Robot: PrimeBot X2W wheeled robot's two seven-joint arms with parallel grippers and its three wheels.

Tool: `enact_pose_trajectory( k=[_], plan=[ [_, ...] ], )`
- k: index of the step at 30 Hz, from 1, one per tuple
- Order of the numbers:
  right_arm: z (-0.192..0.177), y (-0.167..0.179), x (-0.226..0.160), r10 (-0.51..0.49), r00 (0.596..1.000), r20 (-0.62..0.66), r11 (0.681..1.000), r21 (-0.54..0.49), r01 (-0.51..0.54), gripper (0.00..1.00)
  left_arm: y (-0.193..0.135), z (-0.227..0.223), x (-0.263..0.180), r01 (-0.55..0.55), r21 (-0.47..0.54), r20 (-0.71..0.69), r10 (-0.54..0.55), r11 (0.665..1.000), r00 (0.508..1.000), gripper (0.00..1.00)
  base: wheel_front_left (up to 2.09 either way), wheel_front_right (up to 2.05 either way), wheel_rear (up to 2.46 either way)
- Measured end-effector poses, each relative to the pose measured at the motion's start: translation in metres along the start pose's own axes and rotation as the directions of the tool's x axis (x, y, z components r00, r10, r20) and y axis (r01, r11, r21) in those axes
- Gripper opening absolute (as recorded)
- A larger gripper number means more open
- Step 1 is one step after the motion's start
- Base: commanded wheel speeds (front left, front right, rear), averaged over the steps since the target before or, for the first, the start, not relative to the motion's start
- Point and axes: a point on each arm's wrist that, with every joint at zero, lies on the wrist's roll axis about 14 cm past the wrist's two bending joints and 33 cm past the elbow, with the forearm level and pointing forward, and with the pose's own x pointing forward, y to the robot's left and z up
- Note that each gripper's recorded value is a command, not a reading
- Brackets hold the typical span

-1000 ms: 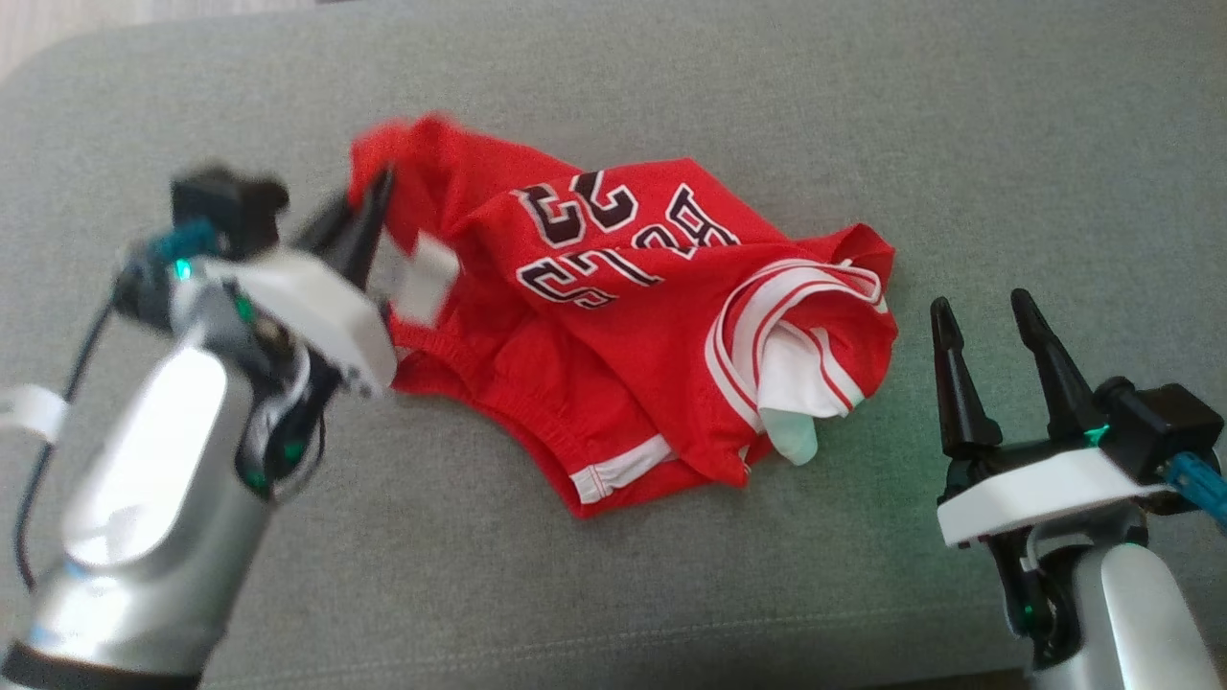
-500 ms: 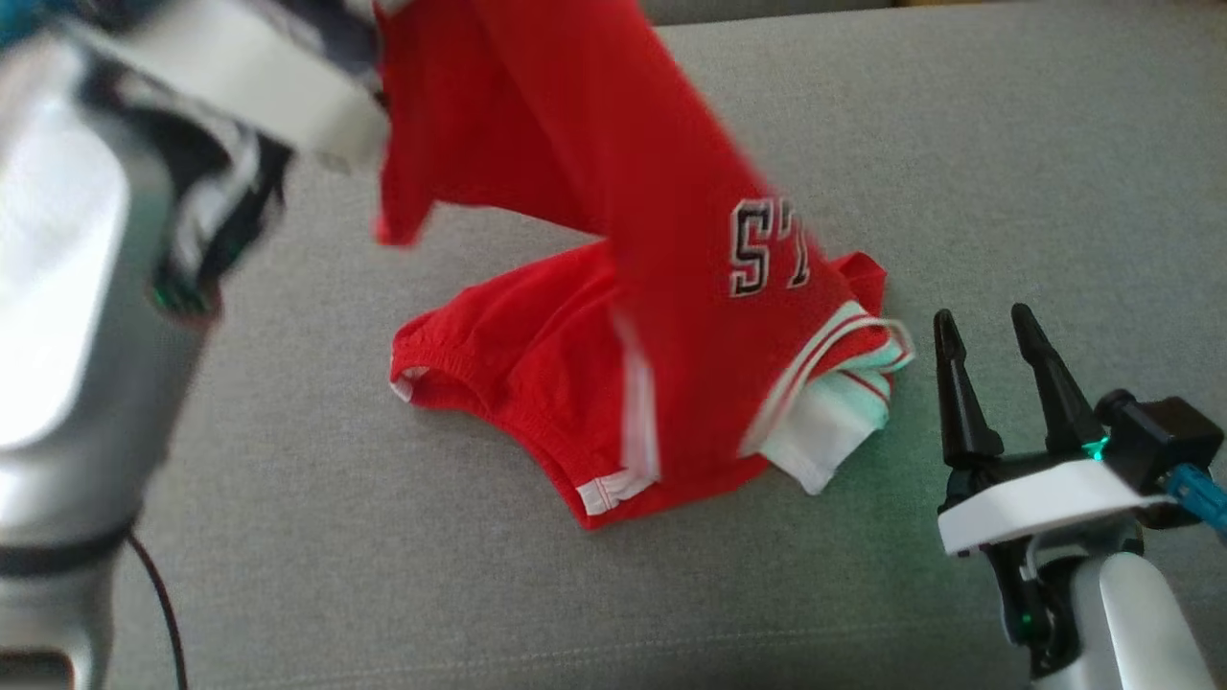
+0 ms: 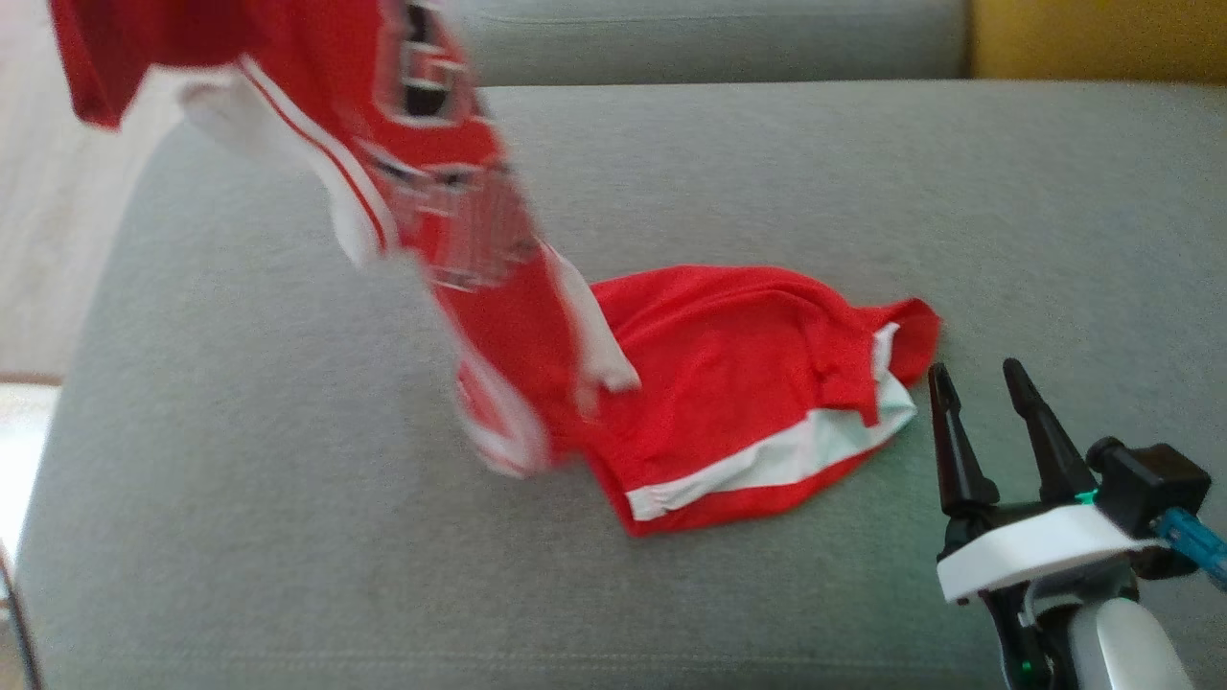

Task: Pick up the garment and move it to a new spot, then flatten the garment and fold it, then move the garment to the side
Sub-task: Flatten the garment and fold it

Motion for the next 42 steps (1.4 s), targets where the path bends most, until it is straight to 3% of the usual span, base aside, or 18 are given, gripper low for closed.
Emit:
enact_pose_trajectory(
  k=[6,15,18,23,25,30,35,37,38,39,42],
  plan=[
    [-0.007,0.033,0.017,0.105,0.994,-0.026,0.995,0.001,-0.105,1.00,0.087,-0.030,-0.030,-0.165,0.095,-0.146,0.178,0.982,0.973,0.00,0.00,0.00,0.00],
    [-0.027,0.049,0.034,0.158,0.982,-0.101,0.987,-0.006,-0.160,1.00,0.125,-0.118,-0.077,-0.276,0.078,-0.327,0.286,0.958,0.901,0.00,0.00,0.00,0.00],
    [-0.032,0.052,0.042,0.169,0.978,-0.119,0.985,-0.010,-0.172,1.00,0.118,-0.156,-0.094,-0.302,0.009,-0.392,0.281,0.953,0.876,0.00,0.00,0.00,0.00],
    [-0.029,0.055,0.059,0.183,0.977,-0.113,0.982,-0.019,-0.186,1.00,0.070,-0.229,-0.125,-0.312,-0.123,-0.513,0.209,0.942,0.832,0.00,0.00,0.00,0.00],
    [-0.030,0.054,0.064,0.182,0.976,-0.116,0.982,-0.022,-0.186,1.00,0.052,-0.260,-0.146,-0.350,-0.173,-0.572,0.195,0.921,0.796,0.00,0.00,0.00,0.00],
    [-0.038,0.047,0.070,0.166,0.976,-0.139,0.985,-0.023,-0.170,1.00,0.020,-0.324,-0.210,-0.446,-0.204,-0.721,0.175,0.872,0.671,0.00,0.00,0.00,0.00],
    [-0.045,0.038,0.071,0.144,0.977,-0.159,0.989,-0.019,-0.149,1.00,-0.002,-0.368,-0.285,-0.577,-0.167,-0.848,0.182,0.799,0.498,0.00,0.00,0.00,0.00],
    [-0.045,0.036,0.072,0.138,0.978,-0.158,0.990,-0.020,-0.143,1.00,-0.010,-0.377,-0.308,-0.592,-0.144,-0.881,0.170,0.793,0.442,0.00,0.00,0.00,0.00],
    [-0.045,0.035,0.073,0.135,0.978,-0.157,0.990,-0.020,-0.140,1.00,-0.013,-0.380,-0.315,-0.597,-0.135,-0.890,0.168,0.791,0.423,0.19,0.00,0.00,0.00],
    [-0.044,0.034,0.075,0.134,0.979,-0.153,0.990,-0.022,-0.139,1.00,-0.015,-0.382,-0.320,-0.600,-0.128,-0.895,0.168,0.790,0.412,1.00,0.00,0.00,0.00],
    [-0.042,0.034,0.076,0.132,0.980,-0.146,0.990,-0.031,-0.138,1.00,-0.017,-0.382,-0.321,-0.603,-0.126,-0.889,0.180,0.788,0.422,1.00,0.00,0.00,0.00]
  ],
)
